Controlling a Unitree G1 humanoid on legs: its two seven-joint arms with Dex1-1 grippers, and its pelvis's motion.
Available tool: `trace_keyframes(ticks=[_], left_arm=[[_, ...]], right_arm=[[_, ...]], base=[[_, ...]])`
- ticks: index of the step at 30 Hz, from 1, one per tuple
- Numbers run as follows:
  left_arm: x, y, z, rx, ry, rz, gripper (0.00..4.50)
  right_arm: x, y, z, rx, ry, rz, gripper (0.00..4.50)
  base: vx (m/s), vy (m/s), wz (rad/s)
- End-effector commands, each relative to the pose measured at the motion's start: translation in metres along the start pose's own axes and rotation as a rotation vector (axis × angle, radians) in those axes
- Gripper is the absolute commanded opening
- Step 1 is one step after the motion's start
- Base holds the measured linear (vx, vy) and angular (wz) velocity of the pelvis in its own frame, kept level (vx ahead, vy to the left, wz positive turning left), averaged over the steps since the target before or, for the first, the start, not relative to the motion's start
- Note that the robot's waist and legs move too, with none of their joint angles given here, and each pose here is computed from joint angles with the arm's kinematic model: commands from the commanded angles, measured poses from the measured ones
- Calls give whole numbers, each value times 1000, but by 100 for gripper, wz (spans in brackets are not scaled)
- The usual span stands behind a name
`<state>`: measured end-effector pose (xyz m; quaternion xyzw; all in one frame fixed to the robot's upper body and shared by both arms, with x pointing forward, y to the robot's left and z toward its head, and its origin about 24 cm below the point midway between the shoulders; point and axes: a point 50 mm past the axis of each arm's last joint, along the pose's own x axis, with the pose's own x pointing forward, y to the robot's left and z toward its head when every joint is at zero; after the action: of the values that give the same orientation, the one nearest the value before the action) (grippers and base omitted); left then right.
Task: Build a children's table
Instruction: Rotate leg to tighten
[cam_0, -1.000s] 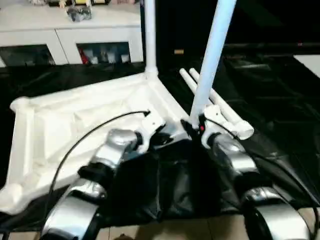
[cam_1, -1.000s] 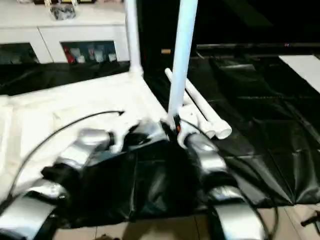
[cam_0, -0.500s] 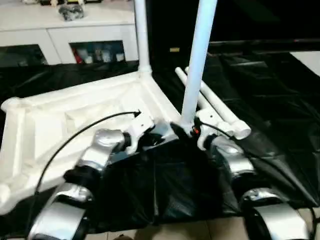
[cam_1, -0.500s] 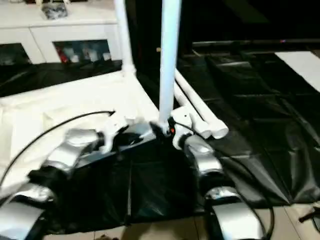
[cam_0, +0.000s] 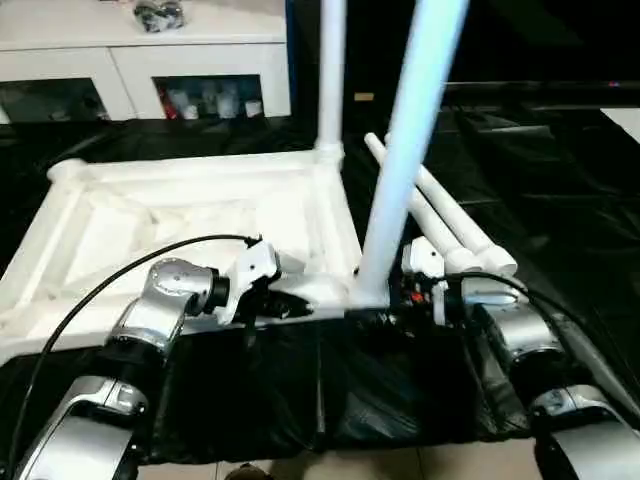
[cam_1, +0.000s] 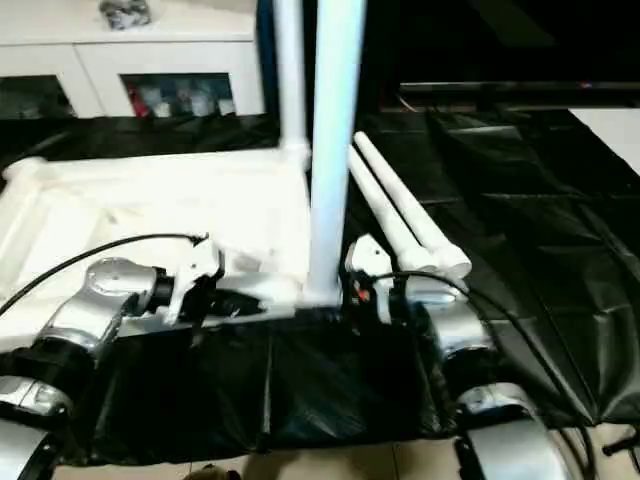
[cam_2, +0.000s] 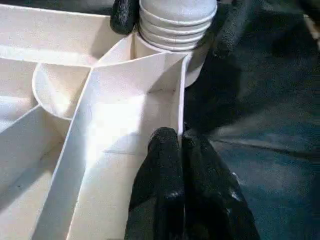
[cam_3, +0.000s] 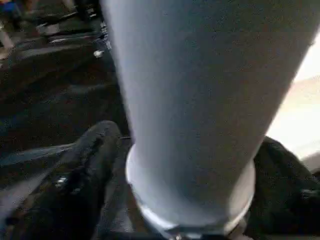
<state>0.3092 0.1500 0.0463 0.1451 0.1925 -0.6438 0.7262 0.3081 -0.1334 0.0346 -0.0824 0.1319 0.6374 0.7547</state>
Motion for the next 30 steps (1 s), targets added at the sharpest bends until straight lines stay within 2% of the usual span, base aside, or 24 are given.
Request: trace_keyframes(ticks=[1, 7, 10, 12, 13, 15, 19, 21, 22, 24, 26, 27, 30], left_arm=[[3, -1, 8, 31, -35, -24, 0], [3, -3, 9, 31, -31, -52, 0], [3, -1, 9, 24, -35, -29, 0], [5, 4, 11, 3, -48, 36, 0], [9, 12, 13, -18, -49, 130, 0], [14, 20, 17, -47, -49, 229, 0], [25, 29, 26, -87, -72, 360, 0], [28, 30, 28, -99, -78, 382, 0], [37, 35, 34, -141, -99, 472, 0], [42, 36, 38, -157, -108, 511, 0], [53, 33, 42, -128, -102, 517, 0], [55, 31, 42, -124, -110, 496, 0], [57, 27, 41, -103, -109, 458, 0]], right_arm=[[13, 18, -10, 27, 51, 157, 333], [17, 23, -13, 58, 60, 200, 285], [17, 23, -14, 67, 58, 172, 278], [20, 15, -15, 90, 40, 42, 275], [25, 4, -15, 118, 19, -131, 274], [30, -6, -15, 152, 10, -315, 273], [39, -18, -15, 255, -26, -543, 272], [42, -20, -14, 284, -35, -585, 272], [51, -23, -14, 350, -45, -691, 272], [58, -22, -13, 365, -43, -724, 272], [70, -20, -9, 373, -61, -750, 272], [71, -20, -9, 365, -65, -748, 328], [73, -19, -6, 352, -85, -719, 342]], base=[[0, 0, 0], [0, 0, 0], [0, 0, 0], [0, 0, 0], [0, 0, 0], [0, 0, 0], [0, 0, 0], [0, 0, 0], [0, 0, 0], [0, 0, 0], [0, 0, 0], [0, 0, 0], [0, 0, 0]])
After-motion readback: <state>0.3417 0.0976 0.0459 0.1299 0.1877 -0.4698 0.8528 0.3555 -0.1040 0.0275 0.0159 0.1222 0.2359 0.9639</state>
